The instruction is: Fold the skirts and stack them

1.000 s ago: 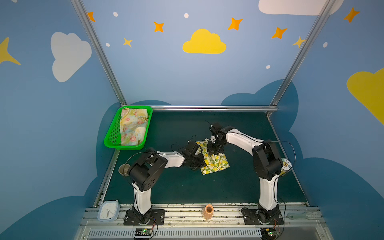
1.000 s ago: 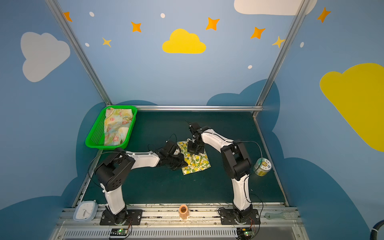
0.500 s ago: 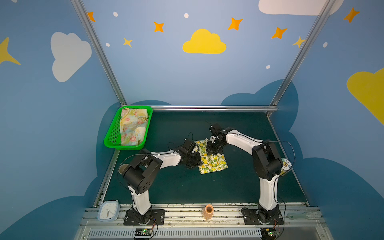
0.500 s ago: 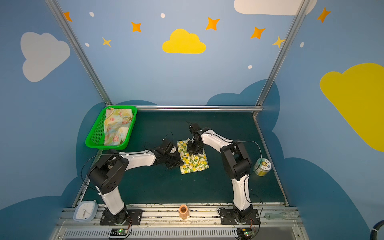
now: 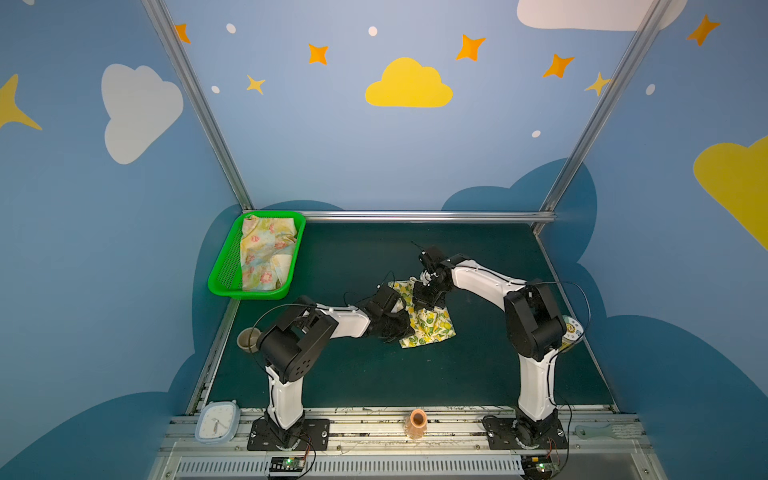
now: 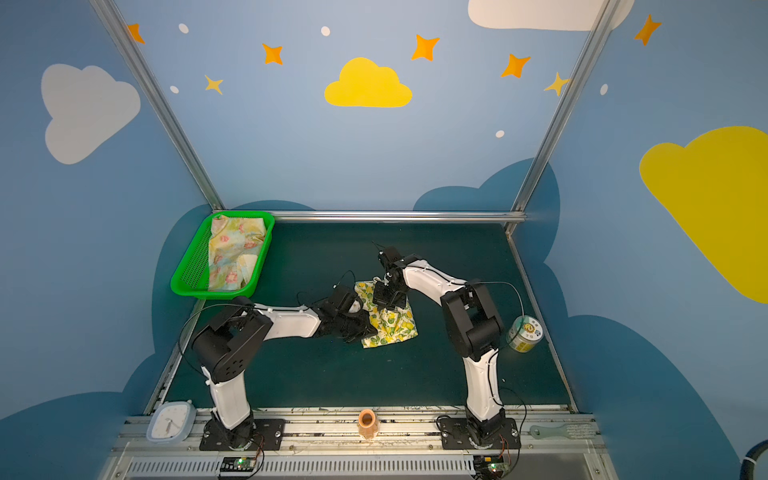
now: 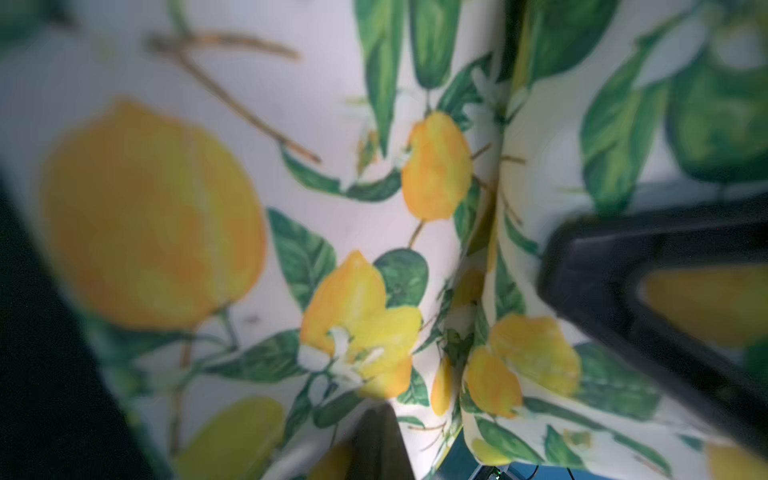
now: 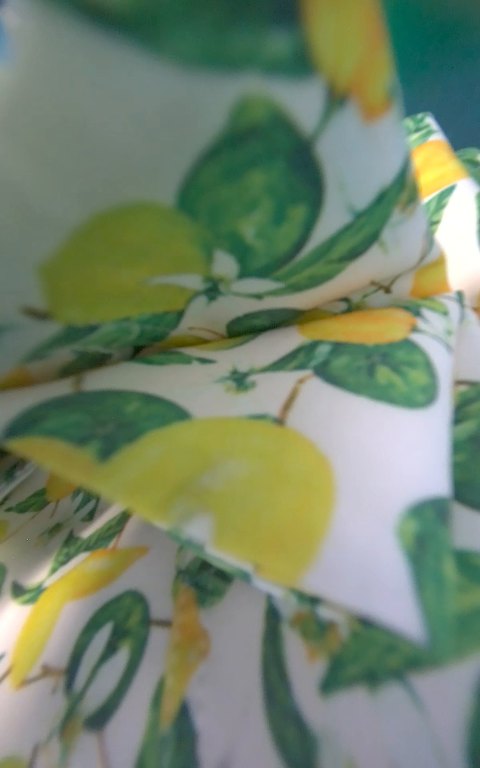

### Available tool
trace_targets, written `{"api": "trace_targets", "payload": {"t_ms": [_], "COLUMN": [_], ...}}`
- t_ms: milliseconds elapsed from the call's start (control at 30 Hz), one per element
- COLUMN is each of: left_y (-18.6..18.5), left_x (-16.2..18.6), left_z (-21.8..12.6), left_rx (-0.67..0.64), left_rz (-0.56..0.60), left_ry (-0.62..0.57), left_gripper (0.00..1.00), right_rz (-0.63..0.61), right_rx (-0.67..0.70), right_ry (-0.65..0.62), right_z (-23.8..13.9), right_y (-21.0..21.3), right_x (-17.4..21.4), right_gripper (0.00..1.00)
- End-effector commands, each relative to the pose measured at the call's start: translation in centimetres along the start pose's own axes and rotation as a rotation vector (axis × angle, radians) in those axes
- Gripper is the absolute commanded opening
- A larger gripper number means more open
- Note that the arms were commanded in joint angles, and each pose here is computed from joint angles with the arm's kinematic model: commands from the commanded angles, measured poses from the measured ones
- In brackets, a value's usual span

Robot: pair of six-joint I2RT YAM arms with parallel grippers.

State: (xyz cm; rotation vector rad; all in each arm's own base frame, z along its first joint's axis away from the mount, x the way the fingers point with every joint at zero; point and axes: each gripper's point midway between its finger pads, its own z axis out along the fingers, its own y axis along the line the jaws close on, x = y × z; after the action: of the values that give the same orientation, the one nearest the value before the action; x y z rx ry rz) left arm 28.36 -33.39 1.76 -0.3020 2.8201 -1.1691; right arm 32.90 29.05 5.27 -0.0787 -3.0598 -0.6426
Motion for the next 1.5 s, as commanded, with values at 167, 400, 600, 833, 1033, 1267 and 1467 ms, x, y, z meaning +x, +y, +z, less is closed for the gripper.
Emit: {"api": "trace_targets", "payload": {"t_ms": [167,400,600,833,1033,1267,1467], "left_y": [4.8,4.3,2.1,0.7,1.4,2.7,3.4], "left_x": [2.0,1.9,1.4,1.1,0.3,0.0,0.1], "left_z": [1.3,0.8,-1.2,-3.5,-5.0,-4.1,-3.1], "left_rx": [-0.134,-0.126,-0.095,-0.096,-0.103,-0.12,-0.122], "left_rz": [-0.073,-0.071,-0.048,-0.022,-0.043,-0.056,-0.07], "left_ry": [0.046,0.034,-0.003,-0.028,-0.07,-0.06,-0.044], "left_gripper": [0.04,0.04,0.04,0.04,0.04,0.04,0.04], "right_rz": [0.033,0.078,0.102,0.111,0.113,0.099,0.09], "right_rx": [-0.087,-0.117,-0.096,-0.071,-0.049,-0.01,0.02], "right_ry": [0.007,0.015,0.011,0.01,-0.004,-0.037,-0.052], "right_z": [0.2,1.6,2.3,2.8,2.7,1.4,0.7], "right_y": [1.7,1.5,0.7,-0.1,-0.5,-0.9,-1.2], "right_x": [-0.2,-0.6,-0.7,-0.6,-0.7,-0.8,-0.8], "right_gripper": [0.0,0.0,0.0,0.0,0.0,0.0,0.0]}}
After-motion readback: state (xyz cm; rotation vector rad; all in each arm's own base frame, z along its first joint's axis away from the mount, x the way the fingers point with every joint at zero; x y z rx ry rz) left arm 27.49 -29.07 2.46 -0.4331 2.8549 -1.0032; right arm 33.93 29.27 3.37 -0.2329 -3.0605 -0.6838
